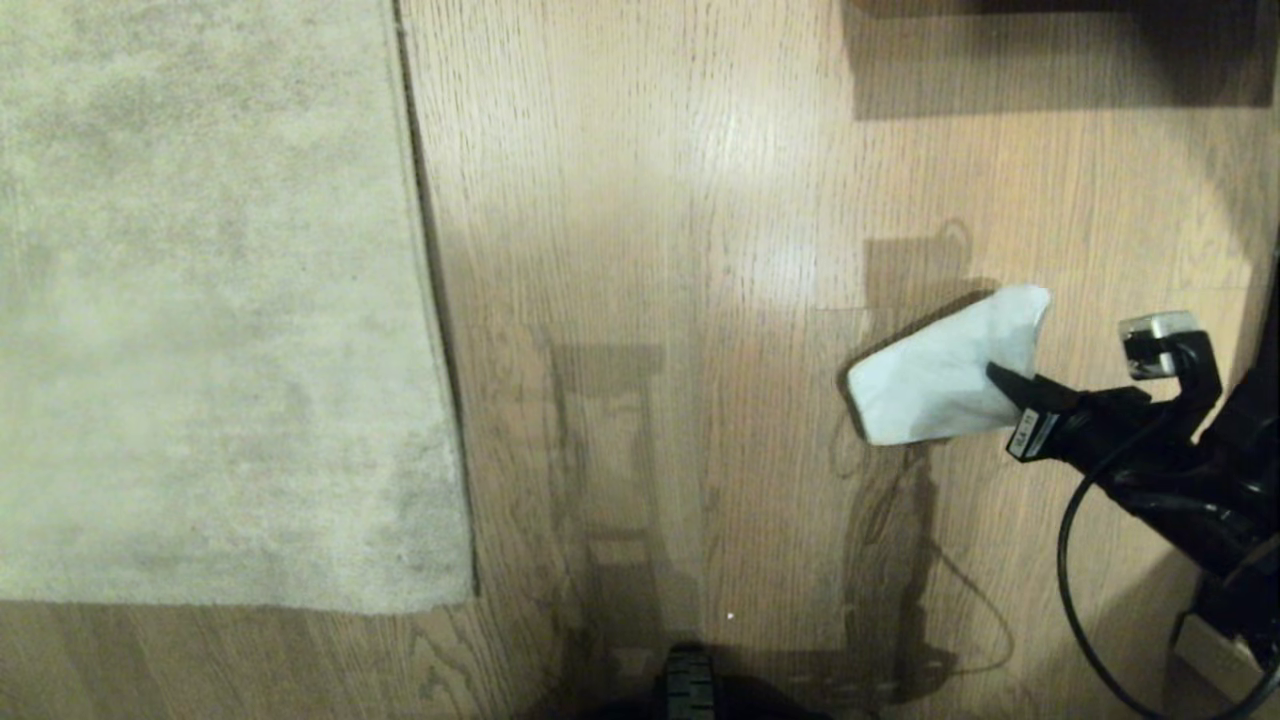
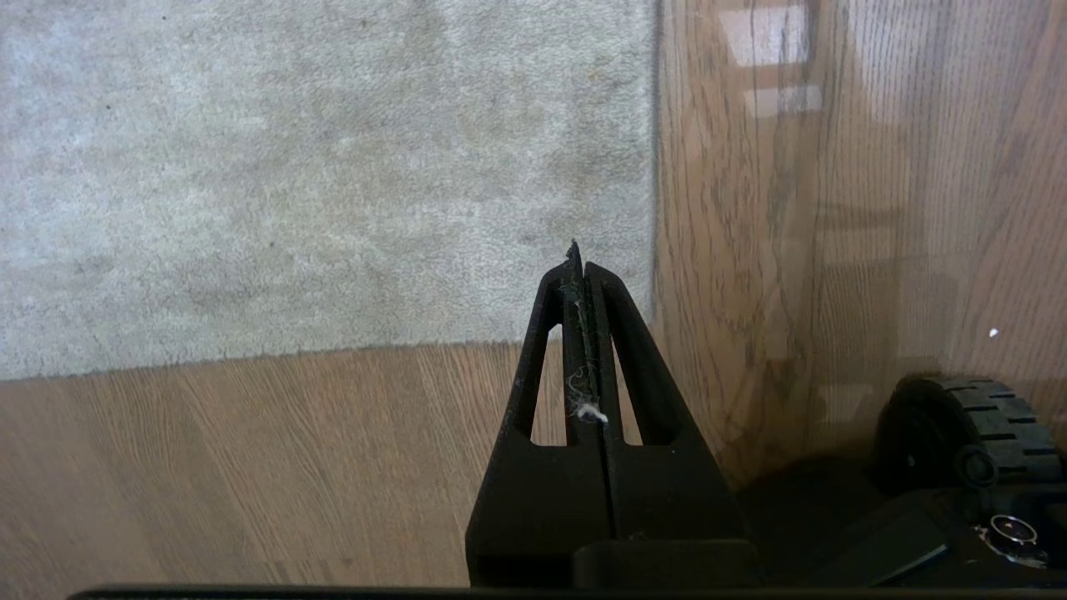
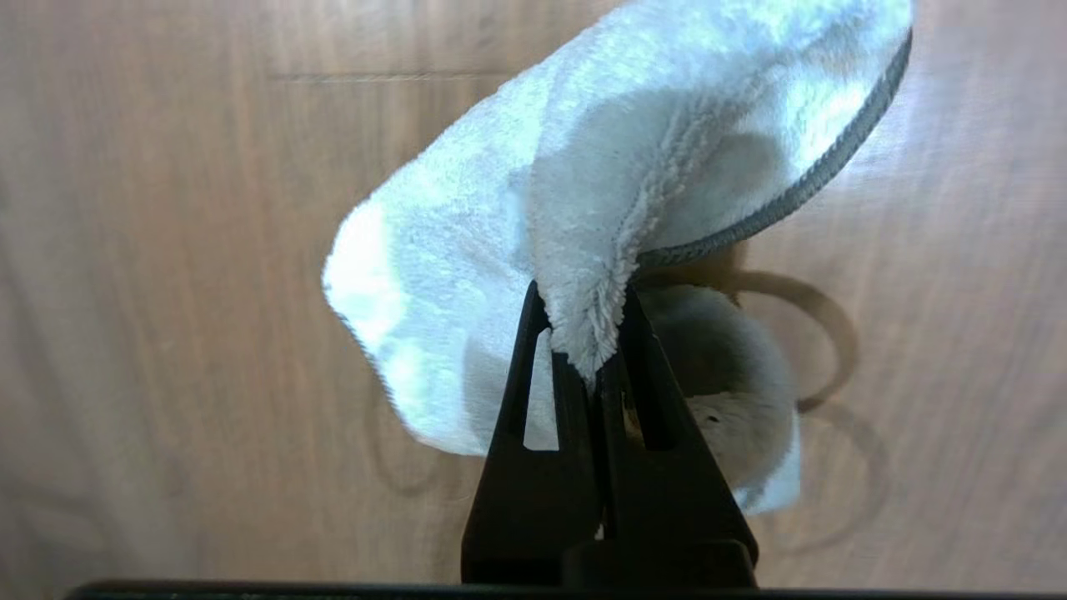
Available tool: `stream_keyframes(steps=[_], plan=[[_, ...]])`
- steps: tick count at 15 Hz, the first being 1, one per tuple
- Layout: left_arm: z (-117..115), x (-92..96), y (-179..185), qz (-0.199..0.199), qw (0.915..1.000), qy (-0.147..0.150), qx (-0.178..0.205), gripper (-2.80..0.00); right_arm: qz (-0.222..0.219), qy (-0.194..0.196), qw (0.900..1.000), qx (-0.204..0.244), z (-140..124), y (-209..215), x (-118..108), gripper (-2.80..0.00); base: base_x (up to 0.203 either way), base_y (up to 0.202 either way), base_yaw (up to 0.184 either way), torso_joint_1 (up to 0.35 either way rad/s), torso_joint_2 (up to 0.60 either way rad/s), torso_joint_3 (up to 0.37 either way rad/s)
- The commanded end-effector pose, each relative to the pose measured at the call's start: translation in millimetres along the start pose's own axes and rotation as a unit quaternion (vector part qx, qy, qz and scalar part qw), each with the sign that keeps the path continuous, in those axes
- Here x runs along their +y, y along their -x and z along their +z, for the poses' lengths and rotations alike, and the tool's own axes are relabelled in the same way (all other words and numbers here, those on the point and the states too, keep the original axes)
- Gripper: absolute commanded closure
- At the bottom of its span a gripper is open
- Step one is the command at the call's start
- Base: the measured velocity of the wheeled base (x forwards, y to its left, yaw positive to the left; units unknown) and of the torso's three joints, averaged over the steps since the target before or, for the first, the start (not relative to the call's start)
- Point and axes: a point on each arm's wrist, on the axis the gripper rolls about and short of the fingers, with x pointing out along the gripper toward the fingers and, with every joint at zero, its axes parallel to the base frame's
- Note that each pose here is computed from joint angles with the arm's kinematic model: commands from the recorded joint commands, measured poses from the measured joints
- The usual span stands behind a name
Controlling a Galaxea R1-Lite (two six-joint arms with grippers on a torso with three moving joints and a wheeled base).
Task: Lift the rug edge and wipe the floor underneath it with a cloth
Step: Put down the rag
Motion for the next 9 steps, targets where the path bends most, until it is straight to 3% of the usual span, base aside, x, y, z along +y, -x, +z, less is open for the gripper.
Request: stream_keyframes(steps=[1,7,8,9], plan=[[0.1,0.0,-0.1,0.0,1.0,0.0,0.0,0.0,-0.008,0.002,1.0,-0.011,4.4,1.7,-4.5,0.0,0.0,0.0,0.0,0.0,0.0,0.0],[0.1,0.0,-0.1,0.0,1.0,0.0,0.0,0.0,-0.012,0.002,1.0,-0.006,2.6,2.5,-4.9,0.0,0.0,0.0,0.0,0.0,0.0,0.0],[0.1,0.0,-0.1,0.0,1.0,0.0,0.0,0.0,-0.016,0.001,1.0,-0.006,2.5,2.8,-5.1,-0.77,0.0,0.0,0.0,0.0,0.0,0.0],[0.1,0.0,-0.1,0.0,1.0,0.0,0.0,0.0,-0.021,0.001,1.0,-0.007,2.6,2.8,-5.3,-2.8,0.0,0.0,0.0,0.0,0.0,0.0]])
